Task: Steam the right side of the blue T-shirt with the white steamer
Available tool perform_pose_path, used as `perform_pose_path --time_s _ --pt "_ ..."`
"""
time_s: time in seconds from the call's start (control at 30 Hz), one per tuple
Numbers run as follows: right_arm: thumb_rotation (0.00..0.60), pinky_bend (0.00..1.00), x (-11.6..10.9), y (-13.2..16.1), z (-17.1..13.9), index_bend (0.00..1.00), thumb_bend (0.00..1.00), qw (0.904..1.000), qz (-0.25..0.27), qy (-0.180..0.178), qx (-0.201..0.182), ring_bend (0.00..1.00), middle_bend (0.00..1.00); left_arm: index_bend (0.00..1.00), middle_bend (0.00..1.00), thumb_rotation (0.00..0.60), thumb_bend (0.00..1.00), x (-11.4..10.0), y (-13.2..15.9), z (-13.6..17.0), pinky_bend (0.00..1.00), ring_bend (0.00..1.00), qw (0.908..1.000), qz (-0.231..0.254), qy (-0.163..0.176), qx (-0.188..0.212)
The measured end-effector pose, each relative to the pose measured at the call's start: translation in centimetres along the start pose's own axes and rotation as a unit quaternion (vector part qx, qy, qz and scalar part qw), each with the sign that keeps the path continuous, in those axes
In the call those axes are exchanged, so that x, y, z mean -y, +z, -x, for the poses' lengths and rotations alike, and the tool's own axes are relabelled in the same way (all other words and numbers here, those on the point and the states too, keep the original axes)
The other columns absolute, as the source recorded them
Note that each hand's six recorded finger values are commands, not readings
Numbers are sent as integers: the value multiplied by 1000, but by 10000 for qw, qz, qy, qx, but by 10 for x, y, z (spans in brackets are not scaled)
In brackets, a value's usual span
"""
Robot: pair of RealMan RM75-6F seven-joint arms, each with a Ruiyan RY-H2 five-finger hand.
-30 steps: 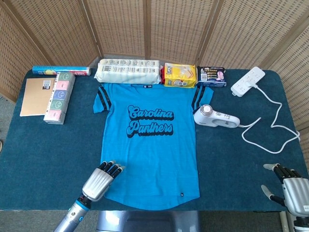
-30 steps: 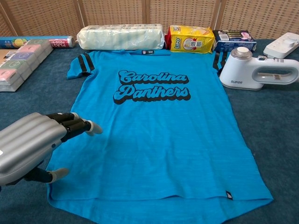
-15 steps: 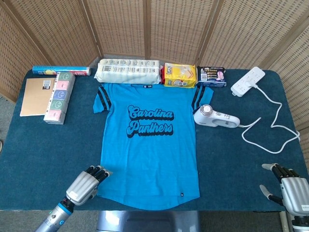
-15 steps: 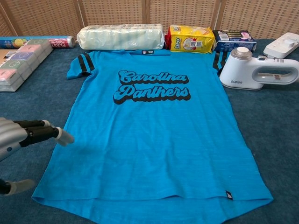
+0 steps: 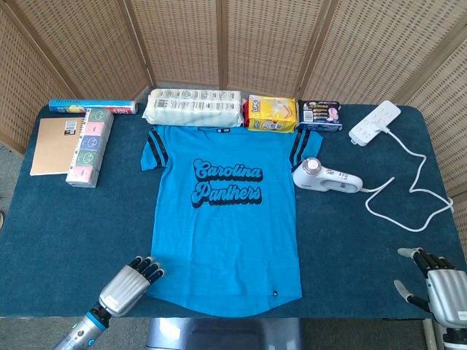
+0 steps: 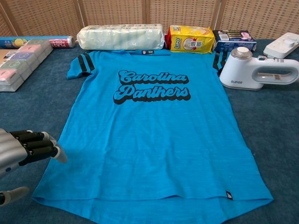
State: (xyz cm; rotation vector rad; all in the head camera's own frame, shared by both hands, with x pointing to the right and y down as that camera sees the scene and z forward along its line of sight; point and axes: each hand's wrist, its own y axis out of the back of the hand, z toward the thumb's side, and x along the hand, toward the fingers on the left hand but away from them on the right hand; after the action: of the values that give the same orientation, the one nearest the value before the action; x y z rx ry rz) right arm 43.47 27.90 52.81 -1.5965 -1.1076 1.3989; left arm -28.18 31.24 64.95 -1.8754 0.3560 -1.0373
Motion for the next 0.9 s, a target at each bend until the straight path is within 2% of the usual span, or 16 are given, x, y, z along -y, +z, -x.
perform_pose_path --time_s 0.2,0.4,0.9 --pt "573 455 -1 -2 -2 316 282 10000 7 -24 27 449 368 378 290 596 273 8 4 0 316 218 10000 -46 79 14" --pt "572 458 -1 -2 -2 316 282 10000 28 -32 12 450 368 493 290 600 285 11 5 0 316 218 9998 -5 213 -39" --pt "571 463 0 -3 -4 316 283 10000 42 -33 39 453 368 497 290 596 293 21 5 1 317 217 9999 -6 128 -58"
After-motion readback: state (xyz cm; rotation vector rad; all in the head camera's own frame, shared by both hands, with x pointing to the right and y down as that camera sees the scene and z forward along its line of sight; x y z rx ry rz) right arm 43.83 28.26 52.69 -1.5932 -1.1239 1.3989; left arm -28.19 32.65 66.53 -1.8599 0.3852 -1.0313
